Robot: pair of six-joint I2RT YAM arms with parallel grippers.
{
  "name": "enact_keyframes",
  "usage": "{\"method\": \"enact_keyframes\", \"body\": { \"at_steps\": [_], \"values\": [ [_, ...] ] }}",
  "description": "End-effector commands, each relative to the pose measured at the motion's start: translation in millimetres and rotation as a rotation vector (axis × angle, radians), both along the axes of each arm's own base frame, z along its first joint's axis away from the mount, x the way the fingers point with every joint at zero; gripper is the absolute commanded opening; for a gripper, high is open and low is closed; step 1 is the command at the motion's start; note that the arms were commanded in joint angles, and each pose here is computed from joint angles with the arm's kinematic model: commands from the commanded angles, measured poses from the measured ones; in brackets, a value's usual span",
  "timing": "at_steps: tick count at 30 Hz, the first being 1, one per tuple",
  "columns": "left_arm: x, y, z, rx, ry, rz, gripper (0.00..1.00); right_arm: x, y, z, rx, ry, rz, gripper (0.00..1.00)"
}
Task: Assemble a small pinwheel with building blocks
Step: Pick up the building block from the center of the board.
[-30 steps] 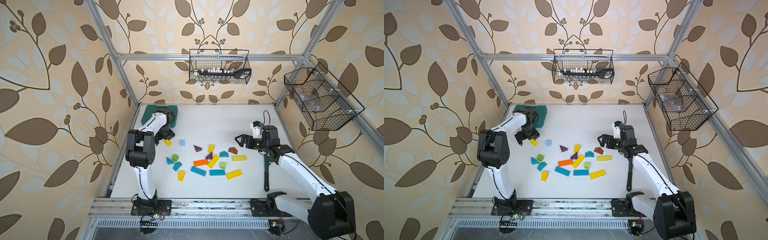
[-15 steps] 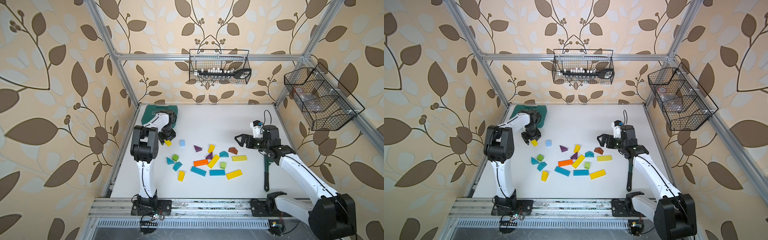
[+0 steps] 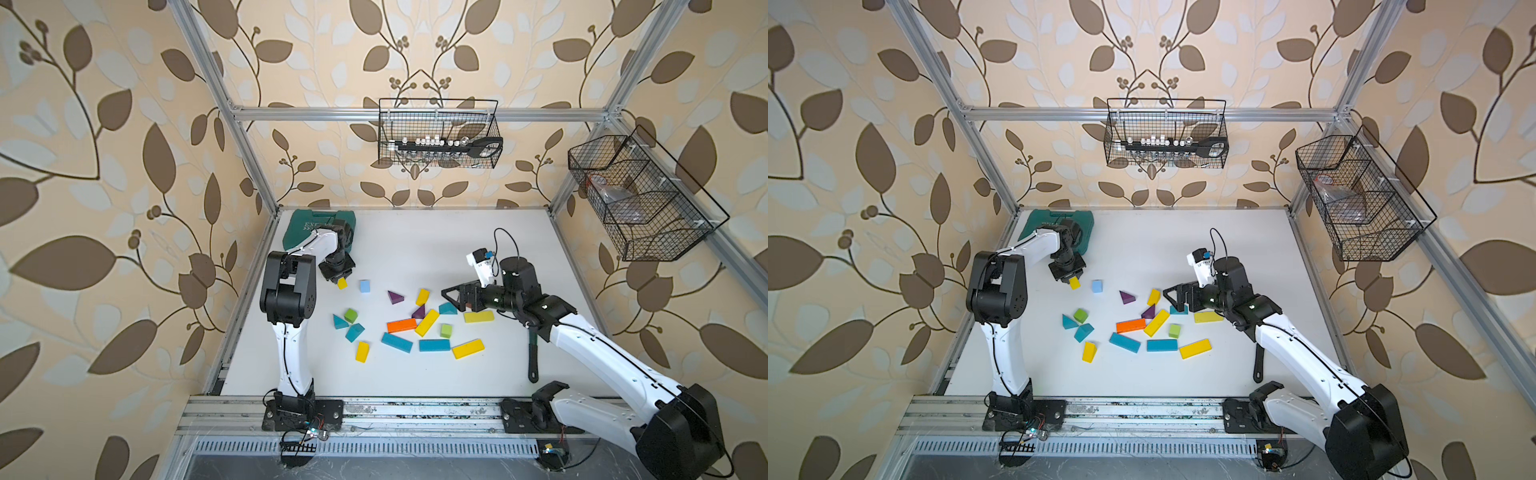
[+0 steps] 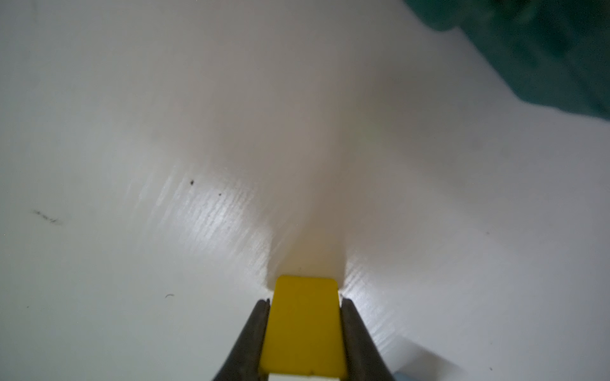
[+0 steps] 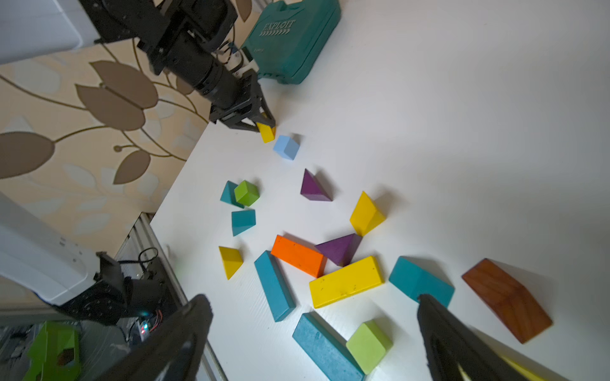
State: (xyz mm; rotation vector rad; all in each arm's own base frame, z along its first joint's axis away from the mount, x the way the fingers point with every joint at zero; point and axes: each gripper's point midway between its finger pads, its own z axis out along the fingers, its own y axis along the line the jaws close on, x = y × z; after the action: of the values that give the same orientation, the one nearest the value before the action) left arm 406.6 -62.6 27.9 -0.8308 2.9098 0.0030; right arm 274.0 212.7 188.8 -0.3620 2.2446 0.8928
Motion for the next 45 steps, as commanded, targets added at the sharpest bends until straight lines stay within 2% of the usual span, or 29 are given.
{"method": "enact_keyframes", "body": {
  "at_steps": [1, 3, 6, 8, 11, 13, 15, 19, 24, 31, 36, 42, 45],
  "values": [
    [-5, -7, 15, -0.102, -0.044, -0.055, 0.15, 0, 21, 16, 0.018, -0.055, 0.071, 0.95],
    [-6, -14, 36, -0.169, -0.105, -0.083, 0.10, -4, 35, 19, 0.036, -0.058, 0.118, 0.91],
    [-9, -45, 84, -0.367, -0.273, -0.192, 0.07, -9, 57, 23, 0.046, -0.064, 0.198, 0.89],
    [-14, -70, 122, -0.525, -0.408, -0.266, 0.04, -7, 70, 24, 0.066, -0.054, 0.233, 0.85],
    [-28, -105, 170, -0.773, -0.546, -0.390, 0.03, 3, 88, 26, 0.110, -0.034, 0.262, 0.82],
    [-36, -119, 187, -0.873, -0.580, -0.448, 0.01, 10, 95, 29, 0.114, -0.050, 0.279, 0.82],
    [-43, -124, 192, -0.911, -0.577, -0.473, 0.00, 18, 101, 30, 0.103, -0.085, 0.291, 0.86],
    [-60, -141, 205, -1.029, -0.577, -0.564, 0.00, 32, 111, 35, 0.069, -0.208, 0.351, 0.88],
    [-72, -160, 214, -1.083, -0.564, -0.650, 0.00, 31, 123, 41, 0.063, -0.372, 0.471, 0.92],
    [-83, -177, 211, -1.108, -0.519, -0.709, 0.01, 34, 134, 51, 0.026, -0.543, 0.529, 0.92],
    [-83, -181, 211, -1.122, -0.501, -0.715, 0.02, 45, 143, 41, -0.042, -0.558, 0.538, 0.89],
    [-85, -186, 204, -1.122, -0.467, -0.725, 0.03, 58, 148, 46, -0.047, -0.584, 0.497, 0.74],
    [-86, -188, 203, -1.131, -0.458, -0.724, 0.03, 63, 151, 42, -0.067, -0.583, 0.490, 0.74]
  ]
}}
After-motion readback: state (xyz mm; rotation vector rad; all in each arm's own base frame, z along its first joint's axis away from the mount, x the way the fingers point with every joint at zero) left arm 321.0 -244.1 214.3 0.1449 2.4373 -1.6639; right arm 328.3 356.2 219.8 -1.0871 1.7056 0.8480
